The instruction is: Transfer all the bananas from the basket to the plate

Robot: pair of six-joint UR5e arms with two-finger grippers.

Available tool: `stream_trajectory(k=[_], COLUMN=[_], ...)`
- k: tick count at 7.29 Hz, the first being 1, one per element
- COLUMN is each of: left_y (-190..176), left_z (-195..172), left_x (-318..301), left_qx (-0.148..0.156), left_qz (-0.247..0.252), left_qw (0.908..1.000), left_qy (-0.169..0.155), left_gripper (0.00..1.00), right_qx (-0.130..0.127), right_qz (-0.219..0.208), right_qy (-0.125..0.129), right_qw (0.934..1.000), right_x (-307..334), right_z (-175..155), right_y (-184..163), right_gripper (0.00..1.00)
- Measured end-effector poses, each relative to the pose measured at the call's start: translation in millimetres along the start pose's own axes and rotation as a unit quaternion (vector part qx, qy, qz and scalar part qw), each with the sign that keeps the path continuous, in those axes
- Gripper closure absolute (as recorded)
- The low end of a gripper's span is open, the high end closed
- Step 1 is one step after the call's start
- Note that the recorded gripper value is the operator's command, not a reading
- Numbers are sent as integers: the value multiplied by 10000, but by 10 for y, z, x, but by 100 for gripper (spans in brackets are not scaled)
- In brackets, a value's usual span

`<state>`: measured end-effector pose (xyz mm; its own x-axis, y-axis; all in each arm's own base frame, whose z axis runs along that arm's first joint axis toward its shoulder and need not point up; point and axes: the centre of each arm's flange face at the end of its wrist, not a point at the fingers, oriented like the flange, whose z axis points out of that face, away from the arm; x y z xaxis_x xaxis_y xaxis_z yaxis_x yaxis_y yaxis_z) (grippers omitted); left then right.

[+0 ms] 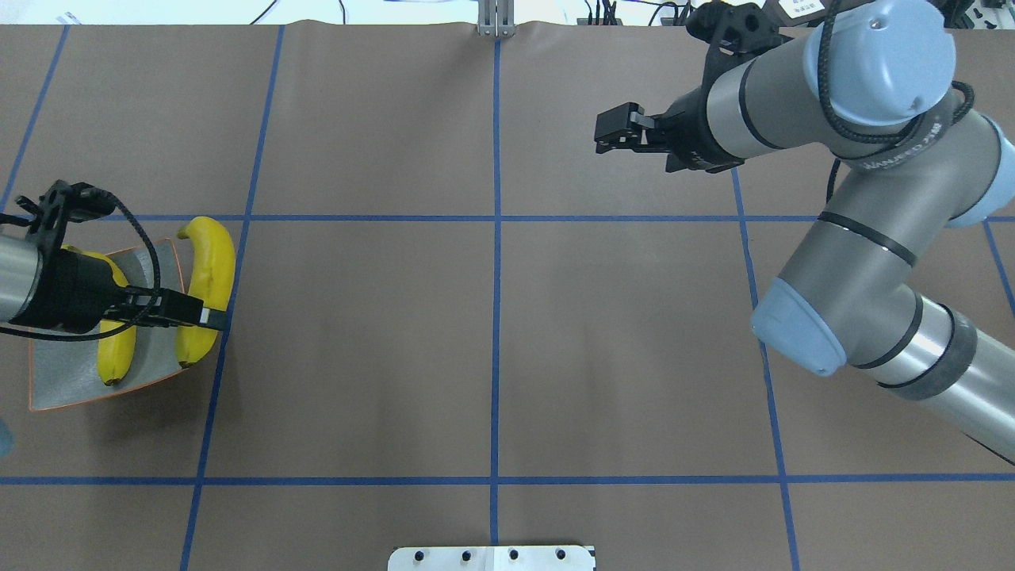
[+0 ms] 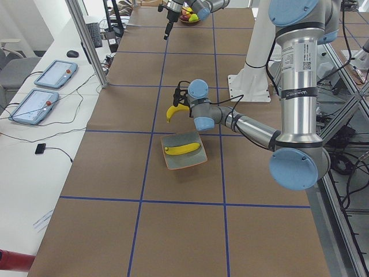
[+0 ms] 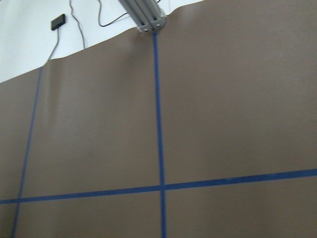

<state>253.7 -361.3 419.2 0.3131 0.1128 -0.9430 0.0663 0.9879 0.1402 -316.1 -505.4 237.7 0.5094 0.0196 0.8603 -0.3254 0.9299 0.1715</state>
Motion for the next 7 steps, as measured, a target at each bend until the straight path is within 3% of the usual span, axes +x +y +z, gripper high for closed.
stream_trajectory(k=[2, 3, 4, 6, 7], left_y=[210, 245, 226, 150, 118], left_z=[-53, -40, 24, 140, 148], left_x=[-582, -750, -804, -778, -781], left_qx=[157, 201, 205, 174, 235], left_qz=[152, 240, 268, 506, 660], left_qw=[9972, 9941, 9909, 9859, 9832], left_qy=[-719, -1043, -1307, -1586, -1684], left_gripper=[100, 80, 32, 1, 0], right_qx=[-123, -175, -266, -464, -552], right_qz=[-490, -800, -1116, -1708, -1948], right_qy=[302, 444, 544, 690, 756], right_qw=[9983, 9957, 9919, 9818, 9764], right_x=[697, 1039, 1396, 2181, 2623], right_z=[-95, -163, -267, -532, -685], right_y=[-203, -291, -385, -511, -560], right_gripper=[0, 0, 0, 0, 0])
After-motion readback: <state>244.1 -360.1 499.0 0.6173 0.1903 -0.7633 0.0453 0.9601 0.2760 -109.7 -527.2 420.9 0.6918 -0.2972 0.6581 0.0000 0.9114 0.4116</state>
